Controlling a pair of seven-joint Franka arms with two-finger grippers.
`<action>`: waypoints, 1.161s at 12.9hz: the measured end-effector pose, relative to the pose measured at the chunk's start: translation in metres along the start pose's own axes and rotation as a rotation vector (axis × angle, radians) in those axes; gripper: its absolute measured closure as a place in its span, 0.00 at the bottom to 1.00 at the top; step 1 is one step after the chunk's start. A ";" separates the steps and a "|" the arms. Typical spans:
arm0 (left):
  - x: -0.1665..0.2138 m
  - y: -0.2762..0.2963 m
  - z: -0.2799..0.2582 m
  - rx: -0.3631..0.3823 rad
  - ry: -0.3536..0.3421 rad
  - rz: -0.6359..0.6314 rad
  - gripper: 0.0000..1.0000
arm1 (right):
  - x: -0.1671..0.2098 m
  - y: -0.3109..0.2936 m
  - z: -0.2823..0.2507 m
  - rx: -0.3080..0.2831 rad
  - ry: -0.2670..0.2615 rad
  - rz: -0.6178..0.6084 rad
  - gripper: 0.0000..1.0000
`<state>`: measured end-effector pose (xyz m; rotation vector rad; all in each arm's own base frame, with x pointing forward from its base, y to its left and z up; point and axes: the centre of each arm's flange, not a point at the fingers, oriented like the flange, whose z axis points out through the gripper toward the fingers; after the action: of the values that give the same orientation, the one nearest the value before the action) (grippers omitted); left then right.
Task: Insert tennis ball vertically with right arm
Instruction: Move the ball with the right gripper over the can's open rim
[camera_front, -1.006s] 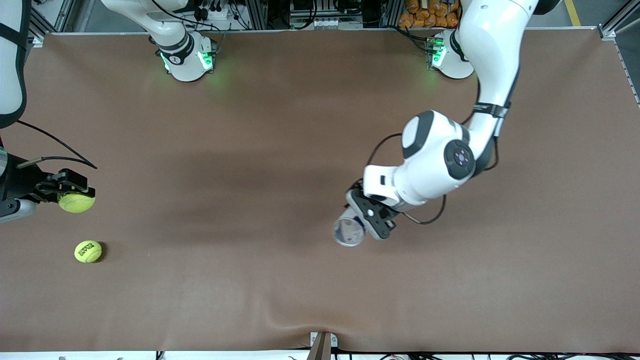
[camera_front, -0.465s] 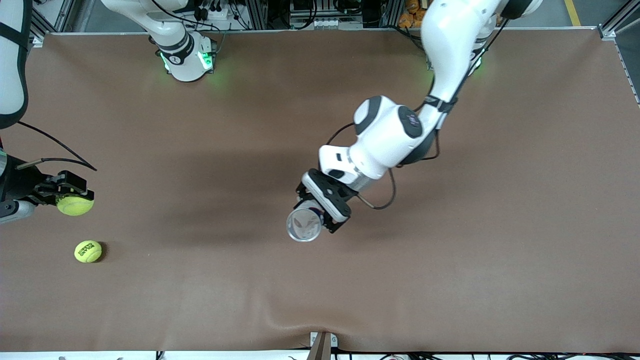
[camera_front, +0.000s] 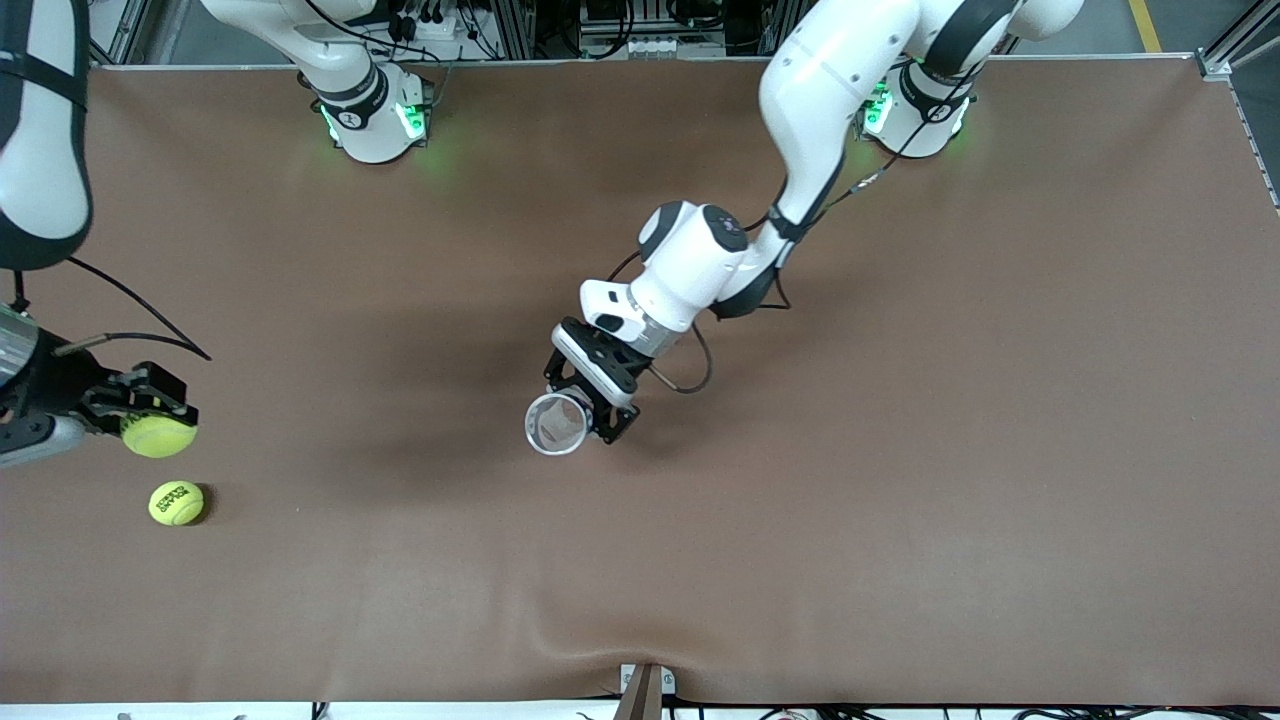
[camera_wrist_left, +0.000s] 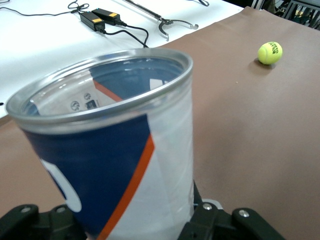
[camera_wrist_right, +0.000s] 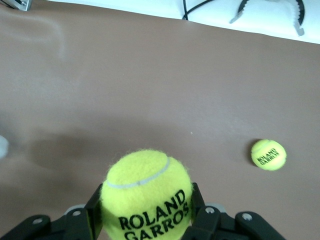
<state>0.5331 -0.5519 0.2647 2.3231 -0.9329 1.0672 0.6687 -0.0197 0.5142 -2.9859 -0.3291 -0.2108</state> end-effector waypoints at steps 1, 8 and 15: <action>-0.012 0.010 0.006 0.012 0.016 0.010 0.40 | 0.004 -0.013 0.006 0.002 -0.003 0.032 0.32; -0.035 0.046 0.013 0.045 0.100 0.053 0.39 | 0.022 -0.161 0.026 0.030 -0.026 0.299 0.32; -0.062 0.051 0.025 0.063 0.098 0.063 0.39 | 0.011 -0.325 0.053 0.055 -0.017 0.547 0.32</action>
<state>0.4795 -0.5776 0.2053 2.2815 -0.9535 1.2412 0.6124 0.3043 0.5007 -2.8864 0.4702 -0.1125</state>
